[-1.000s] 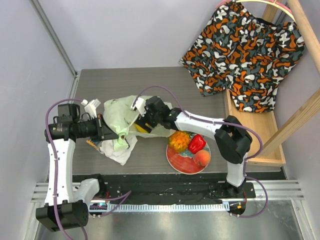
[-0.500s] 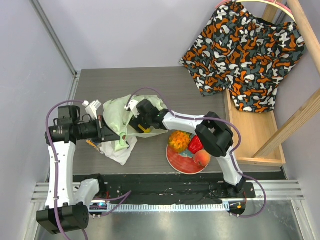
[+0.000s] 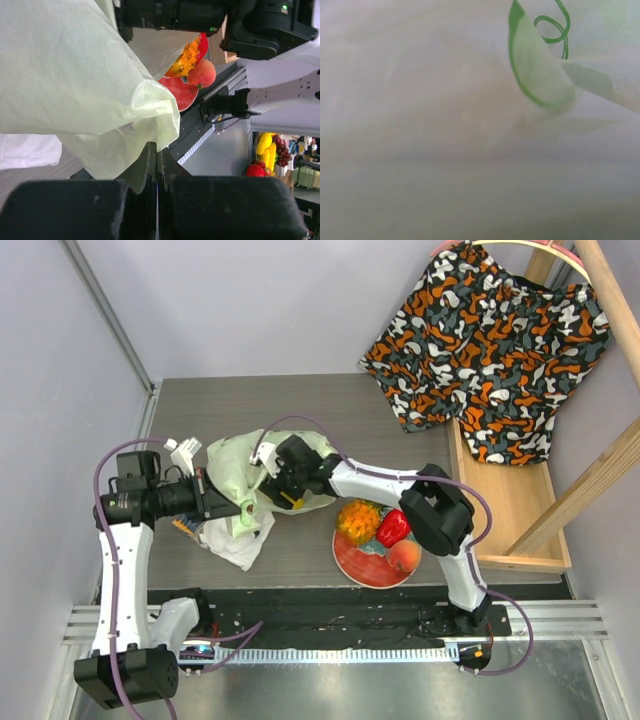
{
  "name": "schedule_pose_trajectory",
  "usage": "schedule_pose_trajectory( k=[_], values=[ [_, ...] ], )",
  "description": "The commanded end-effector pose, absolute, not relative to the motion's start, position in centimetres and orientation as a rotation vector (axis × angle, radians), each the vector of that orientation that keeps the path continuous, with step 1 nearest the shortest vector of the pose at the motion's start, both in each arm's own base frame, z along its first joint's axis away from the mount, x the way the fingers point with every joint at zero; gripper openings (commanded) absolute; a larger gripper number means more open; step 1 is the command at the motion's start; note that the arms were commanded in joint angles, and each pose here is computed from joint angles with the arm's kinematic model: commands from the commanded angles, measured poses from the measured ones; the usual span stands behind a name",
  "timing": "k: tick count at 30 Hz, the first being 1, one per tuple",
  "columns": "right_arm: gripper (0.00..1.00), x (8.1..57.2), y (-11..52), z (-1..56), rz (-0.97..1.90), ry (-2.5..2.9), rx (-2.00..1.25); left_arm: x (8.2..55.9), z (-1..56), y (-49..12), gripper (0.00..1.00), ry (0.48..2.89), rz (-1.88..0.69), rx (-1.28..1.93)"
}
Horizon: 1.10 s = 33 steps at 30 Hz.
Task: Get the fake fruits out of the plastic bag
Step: Take out the fake fruit from the plastic bag, then place the fake fruit on the plate.
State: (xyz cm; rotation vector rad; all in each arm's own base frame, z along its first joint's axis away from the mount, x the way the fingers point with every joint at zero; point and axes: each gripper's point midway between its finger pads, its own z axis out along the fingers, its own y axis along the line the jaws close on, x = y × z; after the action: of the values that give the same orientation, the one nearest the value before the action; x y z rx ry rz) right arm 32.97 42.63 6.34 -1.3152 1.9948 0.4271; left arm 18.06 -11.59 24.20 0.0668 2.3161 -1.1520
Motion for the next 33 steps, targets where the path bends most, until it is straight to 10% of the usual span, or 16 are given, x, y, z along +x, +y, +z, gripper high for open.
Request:
schedule_pose_trajectory(
  k=[1, 20, 33],
  values=[
    [0.42, 32.1, 43.2, 15.9, 0.517, 1.791, -1.328, 20.2, 24.6, -11.7, 0.00, 2.239, -1.192, 0.030],
    [0.39, 24.2, 37.6, 29.6, 0.709, 1.512, -1.438, 27.2, 27.1, -10.5, 0.00, 2.157, -1.169, -0.003],
    [0.39, 16.9, 25.2, 20.7, 0.533, 1.629, -1.864, 27.0, 26.6, -10.1, 0.00, 2.131, -1.145, -0.041]
  ],
)
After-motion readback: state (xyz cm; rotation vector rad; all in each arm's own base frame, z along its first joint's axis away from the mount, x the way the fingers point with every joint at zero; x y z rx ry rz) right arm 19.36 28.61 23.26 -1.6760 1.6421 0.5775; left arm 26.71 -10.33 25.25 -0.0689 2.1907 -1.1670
